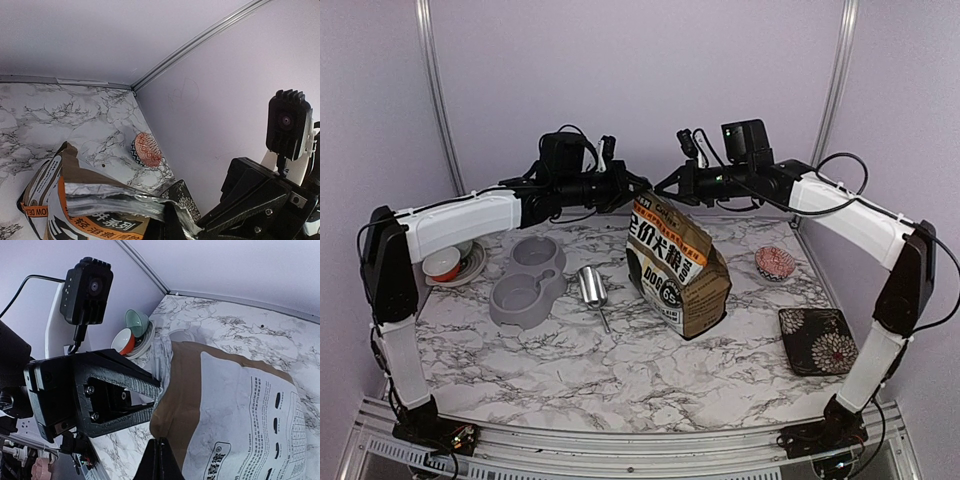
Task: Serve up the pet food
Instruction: Open the seal of the pet food bag.
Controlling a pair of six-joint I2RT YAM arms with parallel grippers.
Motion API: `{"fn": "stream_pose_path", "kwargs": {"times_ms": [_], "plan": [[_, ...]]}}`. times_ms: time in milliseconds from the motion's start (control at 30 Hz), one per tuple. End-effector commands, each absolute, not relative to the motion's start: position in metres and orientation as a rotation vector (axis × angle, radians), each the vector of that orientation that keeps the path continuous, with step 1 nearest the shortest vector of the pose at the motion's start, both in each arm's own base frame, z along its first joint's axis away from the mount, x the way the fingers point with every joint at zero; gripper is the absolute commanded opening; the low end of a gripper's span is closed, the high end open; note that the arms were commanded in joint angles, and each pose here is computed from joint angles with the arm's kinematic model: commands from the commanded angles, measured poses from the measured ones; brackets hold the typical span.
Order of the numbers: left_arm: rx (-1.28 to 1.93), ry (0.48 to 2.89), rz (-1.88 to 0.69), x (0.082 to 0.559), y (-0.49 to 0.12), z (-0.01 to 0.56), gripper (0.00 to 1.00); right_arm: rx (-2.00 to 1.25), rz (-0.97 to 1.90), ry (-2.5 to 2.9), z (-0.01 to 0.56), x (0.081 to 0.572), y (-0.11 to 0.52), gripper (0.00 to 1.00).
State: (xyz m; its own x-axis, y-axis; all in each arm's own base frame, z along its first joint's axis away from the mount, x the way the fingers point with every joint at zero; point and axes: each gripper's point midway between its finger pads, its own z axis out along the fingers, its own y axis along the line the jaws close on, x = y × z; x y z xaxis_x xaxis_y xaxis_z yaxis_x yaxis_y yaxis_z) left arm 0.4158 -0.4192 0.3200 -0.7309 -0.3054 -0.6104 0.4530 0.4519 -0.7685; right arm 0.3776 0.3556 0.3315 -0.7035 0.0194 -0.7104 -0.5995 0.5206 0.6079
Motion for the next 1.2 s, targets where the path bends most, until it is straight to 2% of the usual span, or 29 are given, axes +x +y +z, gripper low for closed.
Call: {"fn": "stream_pose_path", "kwargs": {"times_ms": [0,167,300,500,600,767,867,1167], "plan": [[0.228,1.672,-1.407,0.419,-0.419,0.416,0.00,-0.626,1.339,1.793,0.421,0.346,0.381,0.00],[0.193,1.705,-1.380,0.430,-0.403,0.405,0.00,-0.564,1.139,1.850,0.407,0.364,0.361,0.00],[0.180,1.727,-1.380,0.426,-0.399,0.398,0.15,-0.557,1.077,1.858,0.403,0.369,0.347,0.00],[0.168,1.748,-1.417,0.414,-0.403,0.395,0.21,-0.580,1.078,1.837,0.405,0.368,0.342,0.00],[0.141,1.769,-1.424,0.411,-0.400,0.389,0.33,-0.593,1.086,1.823,0.408,0.367,0.342,0.00],[0.014,1.858,-1.410,0.397,-0.398,0.372,0.43,-0.615,1.082,1.819,0.405,0.366,0.341,0.00],[-0.047,1.948,-1.303,0.395,-0.392,0.358,0.45,-0.613,1.079,1.826,0.400,0.366,0.337,0.00],[-0.048,2.029,-1.299,0.384,-0.415,0.349,0.45,-0.678,1.200,1.787,0.394,0.349,0.345,0.00]]}}
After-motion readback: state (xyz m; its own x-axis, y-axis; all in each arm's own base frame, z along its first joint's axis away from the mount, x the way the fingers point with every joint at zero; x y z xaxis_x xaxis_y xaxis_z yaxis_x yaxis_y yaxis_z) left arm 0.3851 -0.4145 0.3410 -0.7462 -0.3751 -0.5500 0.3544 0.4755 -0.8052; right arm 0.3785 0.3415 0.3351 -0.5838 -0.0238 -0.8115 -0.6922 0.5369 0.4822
